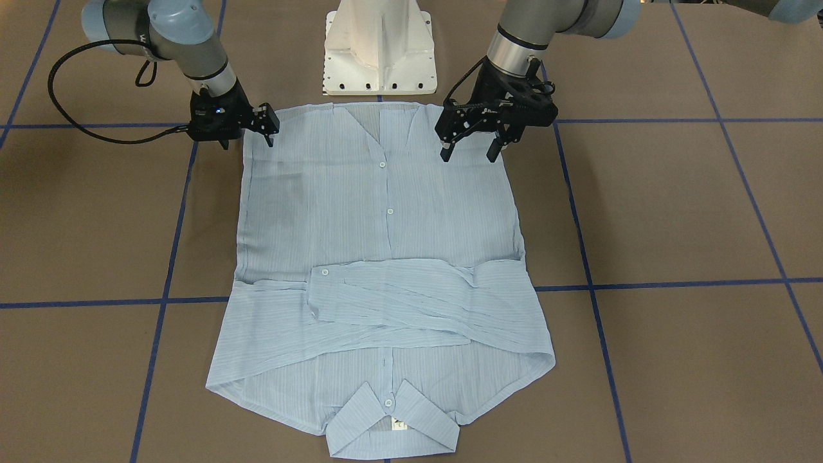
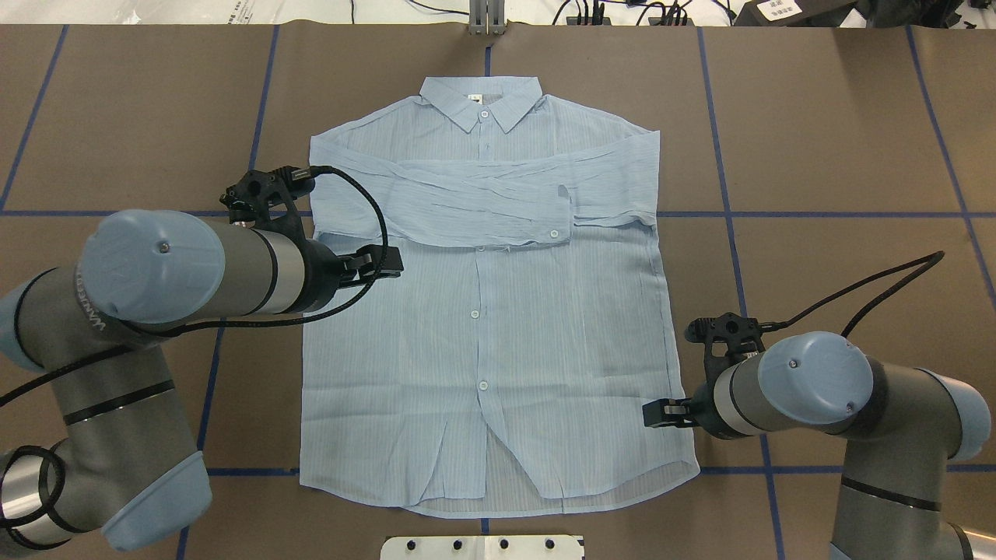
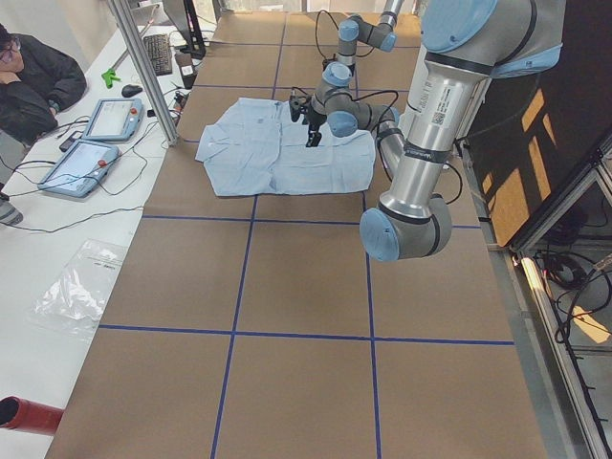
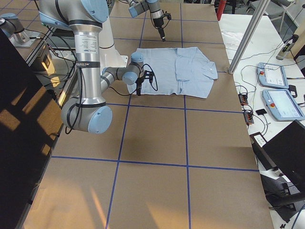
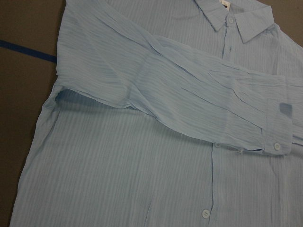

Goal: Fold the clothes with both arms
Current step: 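Release the sleeve and withdraw the left gripper while the right gripper moves to the hem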

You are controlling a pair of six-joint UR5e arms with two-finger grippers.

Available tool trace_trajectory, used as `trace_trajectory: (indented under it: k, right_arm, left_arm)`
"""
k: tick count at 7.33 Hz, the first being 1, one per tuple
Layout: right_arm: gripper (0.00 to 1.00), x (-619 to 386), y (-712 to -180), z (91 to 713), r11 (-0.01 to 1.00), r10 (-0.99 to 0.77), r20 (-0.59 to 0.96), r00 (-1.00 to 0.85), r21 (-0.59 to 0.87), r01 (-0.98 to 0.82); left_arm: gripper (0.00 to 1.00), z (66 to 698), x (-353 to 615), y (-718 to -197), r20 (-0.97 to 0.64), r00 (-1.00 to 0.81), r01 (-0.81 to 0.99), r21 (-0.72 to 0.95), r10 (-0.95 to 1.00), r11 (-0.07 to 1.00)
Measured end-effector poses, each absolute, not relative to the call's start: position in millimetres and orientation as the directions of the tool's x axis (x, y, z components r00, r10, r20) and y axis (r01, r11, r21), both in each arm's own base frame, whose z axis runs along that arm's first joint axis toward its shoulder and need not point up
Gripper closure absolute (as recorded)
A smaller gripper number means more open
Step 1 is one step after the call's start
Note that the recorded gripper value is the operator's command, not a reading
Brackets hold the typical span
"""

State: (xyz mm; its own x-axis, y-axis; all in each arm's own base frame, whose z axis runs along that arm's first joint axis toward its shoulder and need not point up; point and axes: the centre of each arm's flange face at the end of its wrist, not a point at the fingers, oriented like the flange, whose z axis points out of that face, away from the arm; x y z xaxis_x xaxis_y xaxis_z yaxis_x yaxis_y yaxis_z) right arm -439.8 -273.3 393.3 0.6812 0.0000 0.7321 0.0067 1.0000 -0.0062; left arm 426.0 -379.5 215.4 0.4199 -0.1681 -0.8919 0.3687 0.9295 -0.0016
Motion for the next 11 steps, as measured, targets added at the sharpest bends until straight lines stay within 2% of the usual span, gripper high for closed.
trace_trajectory:
  k: [1, 3, 5, 7, 8, 9, 10, 11]
  right_arm:
    - [0.26, -441.0, -269.3, 394.5, 1.0, 0.011, 0.732, 0.682, -0.025, 0.011]
    - [0.29, -446.9, -259.6, 396.6, 0.999, 0.012, 0.729, 0.685, -0.042, 0.027]
    - [0.43, -451.5, -253.3, 399.5, 0.998, 0.005, 0.725, 0.689, -0.046, 0.041]
    - [0.51, -451.9, -252.3, 402.3, 0.998, 0.006, 0.721, 0.692, -0.051, 0.044]
    - [0.57, -449.3, -251.5, 402.7, 0.997, 0.007, 0.722, 0.692, -0.055, 0.047]
    - [0.71, -445.8, -250.2, 403.5, 0.997, 0.008, 0.722, 0.692, -0.061, 0.052]
    - [0.76, -443.9, -249.4, 403.9, 0.996, 0.009, 0.722, 0.691, -0.064, 0.054]
    - [0.75, -443.6, -249.0, 404.5, 0.996, 0.009, 0.722, 0.692, -0.065, 0.055]
  left_arm:
    - [0.04, 214.3, 425.5, -379.0, -0.893, 0.418, 0.368, -0.001, -0.167, 0.93]
    - [0.04, 214.3, 424.9, -378.5, -0.893, 0.418, 0.368, -0.001, -0.166, 0.93]
    - [0.05, 214.7, 424.5, -378.8, -0.893, 0.418, 0.37, -0.001, -0.167, 0.929]
    - [0.06, 214.6, 424.1, -379.0, -0.893, 0.418, 0.371, 0.0, -0.167, 0.929]
    - [0.06, 214.2, 423.5, -378.8, -0.894, 0.417, 0.371, 0.0, -0.167, 0.929]
    - [0.07, 213.8, 422.7, -378.3, -0.894, 0.415, 0.371, 0.0, -0.166, 0.929]
    - [0.07, 213.4, 422.1, -378.0, -0.895, 0.414, 0.371, 0.0, -0.165, 0.929]
    - [0.07, 213.6, 422.1, -377.9, -0.895, 0.415, 0.371, 0.0, -0.165, 0.929]
